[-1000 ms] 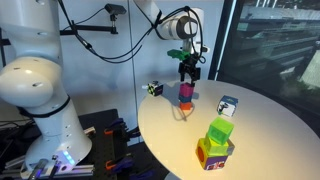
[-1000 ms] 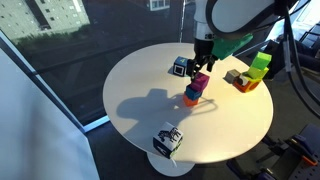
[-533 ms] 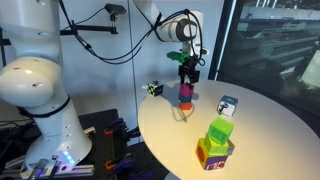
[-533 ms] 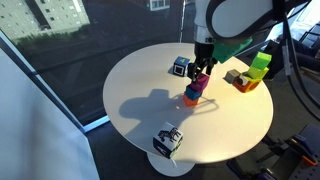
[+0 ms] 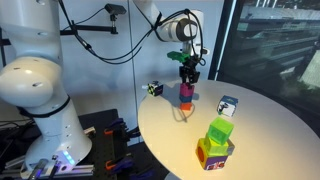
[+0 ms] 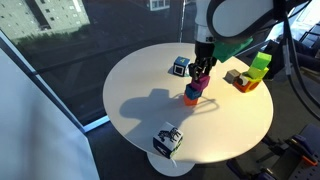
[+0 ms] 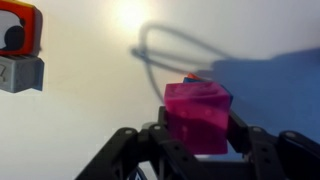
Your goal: Put the pink block on the table
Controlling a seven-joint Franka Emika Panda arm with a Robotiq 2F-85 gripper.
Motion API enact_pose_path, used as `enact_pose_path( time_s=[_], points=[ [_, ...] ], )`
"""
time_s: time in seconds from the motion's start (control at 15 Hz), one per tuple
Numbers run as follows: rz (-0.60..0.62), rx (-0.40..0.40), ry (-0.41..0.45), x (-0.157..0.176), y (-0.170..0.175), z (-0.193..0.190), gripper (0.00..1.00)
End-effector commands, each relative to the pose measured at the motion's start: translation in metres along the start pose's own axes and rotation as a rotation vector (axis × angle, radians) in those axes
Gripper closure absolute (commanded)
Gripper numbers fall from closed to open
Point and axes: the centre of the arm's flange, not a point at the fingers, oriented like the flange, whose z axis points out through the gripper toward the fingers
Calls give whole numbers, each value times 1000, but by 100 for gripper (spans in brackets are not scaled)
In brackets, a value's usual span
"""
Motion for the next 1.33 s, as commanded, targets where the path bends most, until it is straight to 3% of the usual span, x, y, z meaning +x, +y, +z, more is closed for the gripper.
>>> enact_pose_path(
  time_s=[0.0, 0.47, 1.27],
  points=[
    [9, -3, 34, -7, 12, -21, 69],
    [74, -7, 51, 7, 38, -26, 69],
    [231, -10, 31, 40, 65, 2, 69]
  ],
)
